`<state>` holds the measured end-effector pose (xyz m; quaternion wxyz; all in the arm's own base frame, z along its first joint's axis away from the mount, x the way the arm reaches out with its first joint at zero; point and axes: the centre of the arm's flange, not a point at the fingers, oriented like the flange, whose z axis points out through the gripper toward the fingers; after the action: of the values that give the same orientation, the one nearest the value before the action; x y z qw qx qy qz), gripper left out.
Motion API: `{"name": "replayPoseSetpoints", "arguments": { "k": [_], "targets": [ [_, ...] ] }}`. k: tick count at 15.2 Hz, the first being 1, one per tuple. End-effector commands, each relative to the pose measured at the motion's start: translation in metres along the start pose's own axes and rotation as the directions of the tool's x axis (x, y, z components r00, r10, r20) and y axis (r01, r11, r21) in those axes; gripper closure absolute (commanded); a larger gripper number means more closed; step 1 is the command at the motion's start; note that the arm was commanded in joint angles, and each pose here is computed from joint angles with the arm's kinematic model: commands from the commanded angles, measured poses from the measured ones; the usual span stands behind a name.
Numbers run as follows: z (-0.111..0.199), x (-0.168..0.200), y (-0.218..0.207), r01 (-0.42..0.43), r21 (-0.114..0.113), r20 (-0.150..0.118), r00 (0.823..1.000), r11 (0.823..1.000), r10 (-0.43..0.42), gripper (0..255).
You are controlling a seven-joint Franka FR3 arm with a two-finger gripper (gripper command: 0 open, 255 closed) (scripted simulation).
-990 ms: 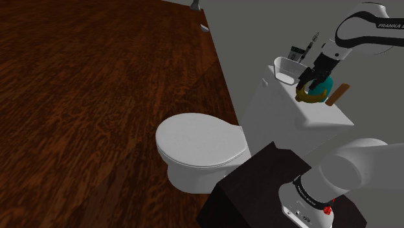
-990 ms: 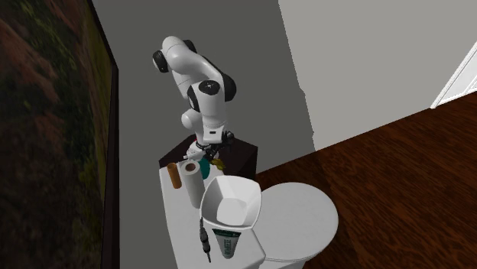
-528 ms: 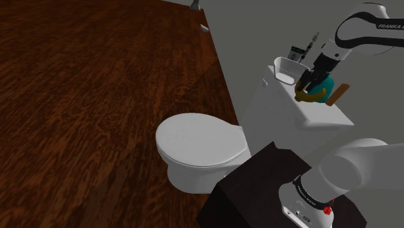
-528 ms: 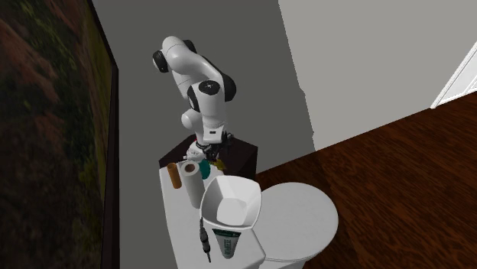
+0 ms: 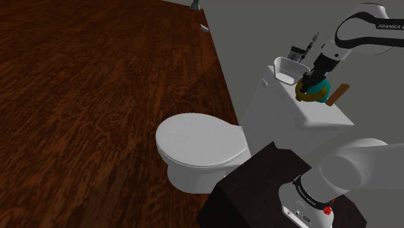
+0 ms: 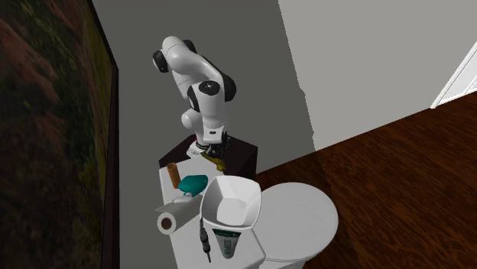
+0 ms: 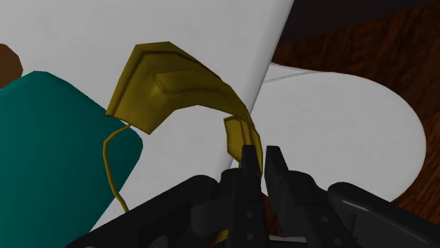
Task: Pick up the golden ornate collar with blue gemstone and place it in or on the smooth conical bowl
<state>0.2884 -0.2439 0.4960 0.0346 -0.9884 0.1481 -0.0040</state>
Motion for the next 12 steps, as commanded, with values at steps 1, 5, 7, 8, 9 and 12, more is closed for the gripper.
{"name": "replayPoseSetpoints", "arguments": {
  "k": [1, 5, 7, 8, 9, 12],
  "targets": [
    [0.0, 0.0, 0.0, 0.0, 0.0, 0.0, 1.0, 1.0, 0.0, 255],
    [-0.021, 0.0, -0.002, 0.0, 0.0, 0.0, 1.0, 1.0, 0.0, 255],
    [-0.032, 0.0, -0.002, 0.0, 0.0, 0.0, 1.0, 1.0, 0.0, 255],
    [-0.037, 0.0, -0.003, 0.0, 0.0, 0.0, 1.0, 1.0, 0.0, 255],
    [-0.042, 0.0, -0.003, 0.0, 0.0, 0.0, 1.0, 1.0, 0.0, 255],
    [-0.058, 0.0, -0.004, 0.0, 0.0, 0.0, 1.0, 1.0, 0.0, 255]
  ]
}}
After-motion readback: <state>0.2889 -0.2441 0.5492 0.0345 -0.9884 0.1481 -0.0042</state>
